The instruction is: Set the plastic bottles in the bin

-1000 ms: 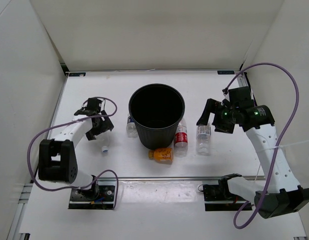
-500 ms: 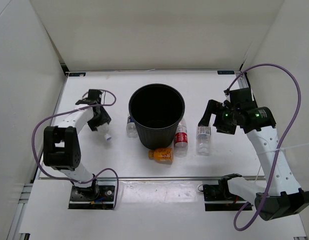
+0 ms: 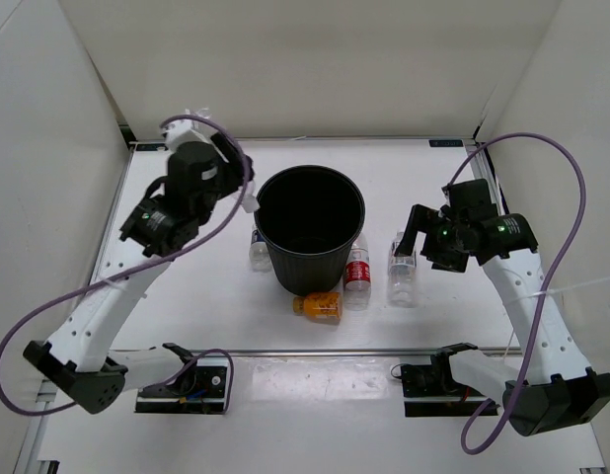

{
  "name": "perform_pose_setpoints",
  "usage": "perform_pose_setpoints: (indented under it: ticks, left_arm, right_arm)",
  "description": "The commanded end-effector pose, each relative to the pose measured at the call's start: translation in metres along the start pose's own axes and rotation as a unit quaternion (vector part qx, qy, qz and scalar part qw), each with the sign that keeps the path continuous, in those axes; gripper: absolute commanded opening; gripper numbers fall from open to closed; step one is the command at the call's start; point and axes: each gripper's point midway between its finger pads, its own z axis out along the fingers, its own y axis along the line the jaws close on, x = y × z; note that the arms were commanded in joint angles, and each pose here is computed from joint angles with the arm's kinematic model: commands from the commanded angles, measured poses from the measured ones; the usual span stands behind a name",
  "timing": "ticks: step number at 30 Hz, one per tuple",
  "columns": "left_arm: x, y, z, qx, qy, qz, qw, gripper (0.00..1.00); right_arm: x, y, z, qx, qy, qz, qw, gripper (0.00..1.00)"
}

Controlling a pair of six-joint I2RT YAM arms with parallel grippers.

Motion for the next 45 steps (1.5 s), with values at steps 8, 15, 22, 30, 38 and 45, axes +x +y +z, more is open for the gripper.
perform_pose_setpoints:
  ticks: [8, 15, 22, 30, 38, 45]
  left_arm:
    - [0.076, -0.077, 0.015, 0.029, 0.044, 0.114, 0.992, 0.56]
    - [0.097, -0.091, 0.011, 0.042, 0.059, 0.129, 0.989, 1.0]
    - [0.045, -0.104, -0.021, 0.085, 0.019, 0.122, 0.989, 1.0]
    - [0.05, -0.045, -0.042, 0.027, 0.031, 0.147, 0.988, 1.0]
    - [0.057, 0.052, -0.059, -0.112, 0.019, 0.117, 0.987, 1.0]
    - [0.061, 0.105, -0.067, -0.166, -0.008, 0.052, 0.985, 1.0]
  right_arm:
    - [-0.013, 0.001, 0.011, 0.002, -0.025, 0.0, 1.0, 1.0]
    - [-0.031, -0.025, 0.033, 0.06, -0.04, 0.042, 0.997, 1.0]
    - [-0.033, -0.053, 0.086, 0.105, -0.004, 0.066, 0.992, 1.0]
    - [-0.025, -0.064, 0.142, 0.097, 0.058, 0.074, 0.991, 1.0]
    - [0.0, -0.068, 0.18, 0.11, 0.136, 0.093, 0.98, 0.92]
    - [-0.008, -0.058, 0.144, 0.108, 0.113, 0.106, 0.982, 0.63]
